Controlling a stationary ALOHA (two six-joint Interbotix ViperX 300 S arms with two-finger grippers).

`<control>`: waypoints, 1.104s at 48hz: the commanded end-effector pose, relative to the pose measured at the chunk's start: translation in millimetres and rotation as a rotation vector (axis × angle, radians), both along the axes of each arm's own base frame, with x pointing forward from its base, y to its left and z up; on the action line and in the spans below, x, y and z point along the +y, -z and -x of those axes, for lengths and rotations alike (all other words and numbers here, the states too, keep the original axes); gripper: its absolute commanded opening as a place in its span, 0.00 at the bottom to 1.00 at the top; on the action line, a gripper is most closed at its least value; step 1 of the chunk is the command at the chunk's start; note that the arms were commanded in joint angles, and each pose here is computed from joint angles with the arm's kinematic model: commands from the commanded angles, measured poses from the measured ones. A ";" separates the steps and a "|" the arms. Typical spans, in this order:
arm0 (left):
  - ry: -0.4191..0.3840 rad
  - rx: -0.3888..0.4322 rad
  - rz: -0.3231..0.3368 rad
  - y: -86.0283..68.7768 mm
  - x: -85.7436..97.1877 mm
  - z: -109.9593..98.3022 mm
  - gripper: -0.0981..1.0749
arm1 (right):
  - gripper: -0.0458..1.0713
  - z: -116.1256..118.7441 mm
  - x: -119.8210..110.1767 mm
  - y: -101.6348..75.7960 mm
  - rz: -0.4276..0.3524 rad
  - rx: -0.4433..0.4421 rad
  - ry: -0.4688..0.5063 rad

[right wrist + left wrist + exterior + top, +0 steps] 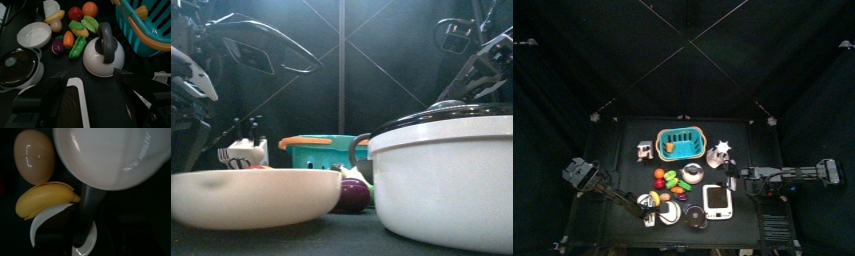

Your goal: Grab pan handle

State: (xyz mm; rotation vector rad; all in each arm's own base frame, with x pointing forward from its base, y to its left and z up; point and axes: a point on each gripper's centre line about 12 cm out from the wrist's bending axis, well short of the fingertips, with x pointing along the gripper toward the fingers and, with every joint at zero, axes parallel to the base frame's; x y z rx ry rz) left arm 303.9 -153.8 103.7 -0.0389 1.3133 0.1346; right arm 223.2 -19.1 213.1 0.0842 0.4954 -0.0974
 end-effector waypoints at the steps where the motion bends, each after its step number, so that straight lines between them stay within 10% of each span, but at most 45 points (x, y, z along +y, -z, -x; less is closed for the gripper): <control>1: -0.002 -0.023 0.012 -7.2 -2.0 -5.6 0.64 | 0.95 -2.3 -0.6 -4.9 -0.001 -0.019 0.003; 19: -0.008 -0.036 0.020 -13.5 -1.7 -5.4 0.41 | 0.95 -2.3 -0.6 -4.9 -0.001 -0.019 0.003; 53: 0.017 -0.171 -0.002 -68.4 1.9 -17.0 0.41 | 0.95 -1.8 -0.5 -3.8 -0.003 -0.013 0.004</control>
